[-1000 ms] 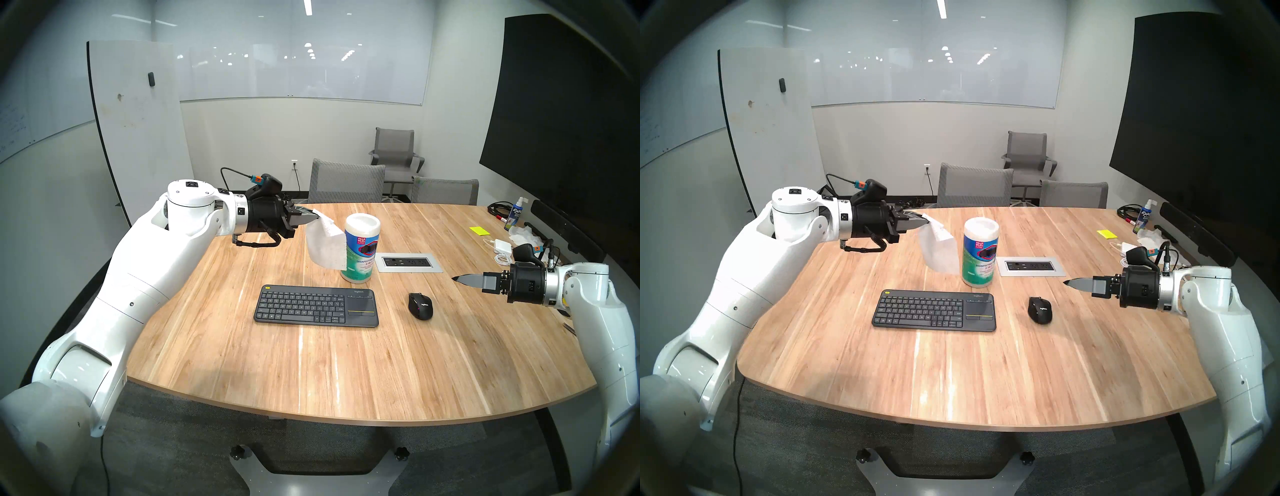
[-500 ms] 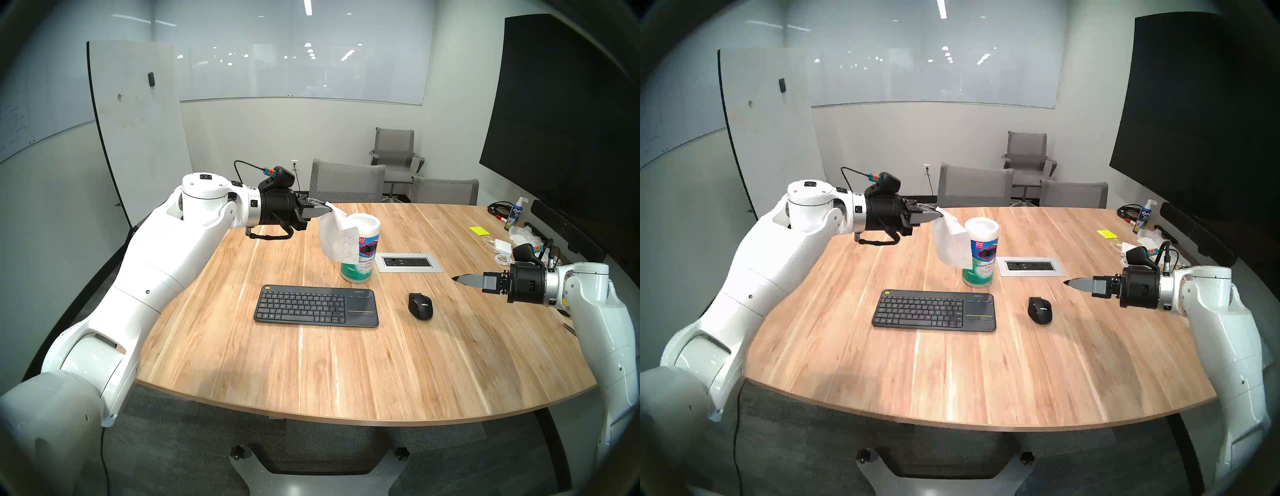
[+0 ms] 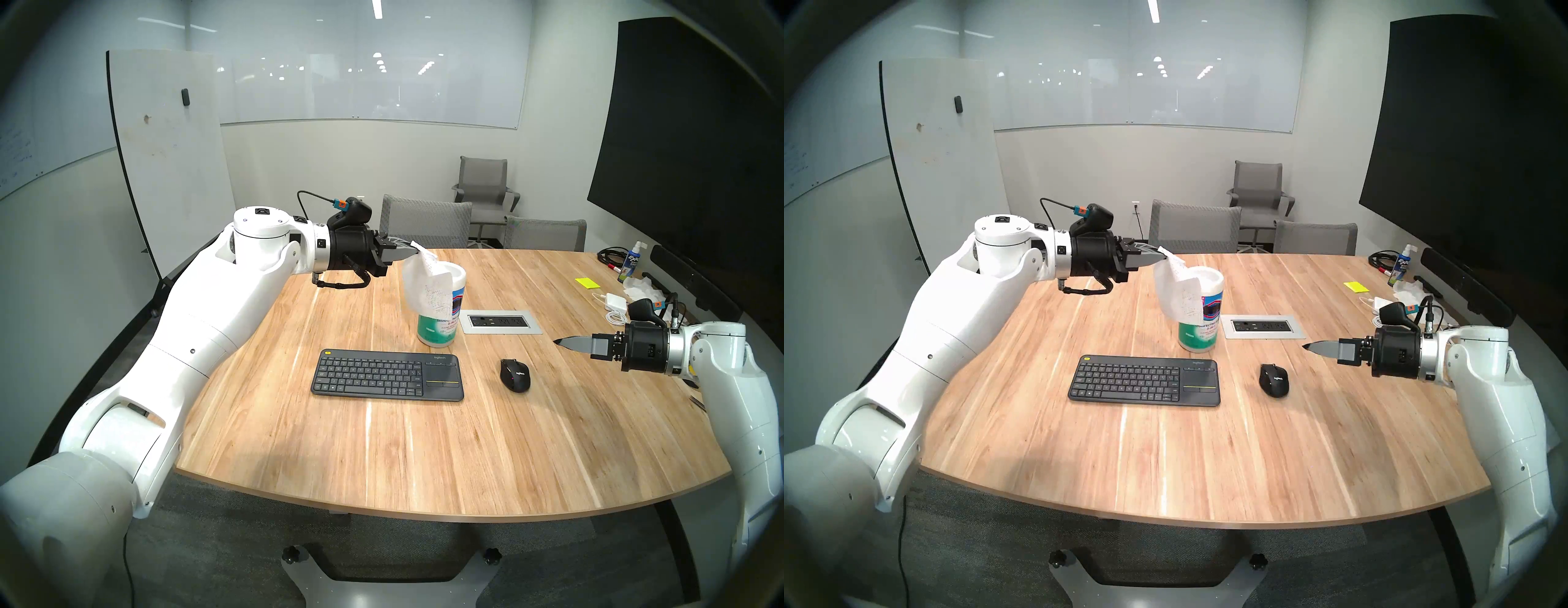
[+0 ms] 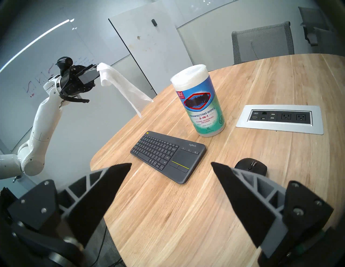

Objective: Wipe the keyboards and mice with a disinfecting wipe, then set the wipe down

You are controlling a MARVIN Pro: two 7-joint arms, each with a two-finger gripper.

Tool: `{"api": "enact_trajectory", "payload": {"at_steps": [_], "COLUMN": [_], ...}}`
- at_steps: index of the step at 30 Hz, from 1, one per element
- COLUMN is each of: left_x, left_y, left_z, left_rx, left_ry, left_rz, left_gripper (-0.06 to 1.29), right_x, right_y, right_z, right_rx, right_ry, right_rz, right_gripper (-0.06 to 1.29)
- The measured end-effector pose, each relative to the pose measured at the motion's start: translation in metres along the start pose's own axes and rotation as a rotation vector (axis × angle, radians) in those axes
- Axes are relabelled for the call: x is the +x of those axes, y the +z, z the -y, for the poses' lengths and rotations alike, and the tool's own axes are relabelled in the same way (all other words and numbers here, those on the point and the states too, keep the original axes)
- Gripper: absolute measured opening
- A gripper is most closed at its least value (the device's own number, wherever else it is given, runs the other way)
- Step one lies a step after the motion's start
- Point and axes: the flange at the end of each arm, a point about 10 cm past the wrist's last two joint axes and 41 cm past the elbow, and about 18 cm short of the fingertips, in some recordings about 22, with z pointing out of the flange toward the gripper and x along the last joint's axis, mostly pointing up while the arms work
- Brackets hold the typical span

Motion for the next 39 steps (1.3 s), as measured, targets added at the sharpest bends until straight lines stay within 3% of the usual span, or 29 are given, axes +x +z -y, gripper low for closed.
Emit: {"api": "enact_trajectory", "payload": {"at_steps": [11,25,39], "left_x": [0.002,0.003,0.003], "left_y": [0.002,0.003,0.003], "left_z": [-0.001,-0.001,-0.001], "left_rx": [-0.005,-0.002,-0.001], "left_ry": [0.002,0.002,0.002], "left_rz": [-0.006,-0.008,-0.009], "left_gripper": [-0.02,-0.02,-0.02], "right_x": [-0.006,-0.009,-0.009], "right_y": [0.014,0.039,0.085], "right_z": [0.016,0.049,0.076], "right_rx": [0.051,0.156,0.185], "right_ry": [0.011,-0.058,-0.096], "right_rz": [0.003,-0.034,-0.064], "right_gripper": [1.23,1.23,1.23]}}
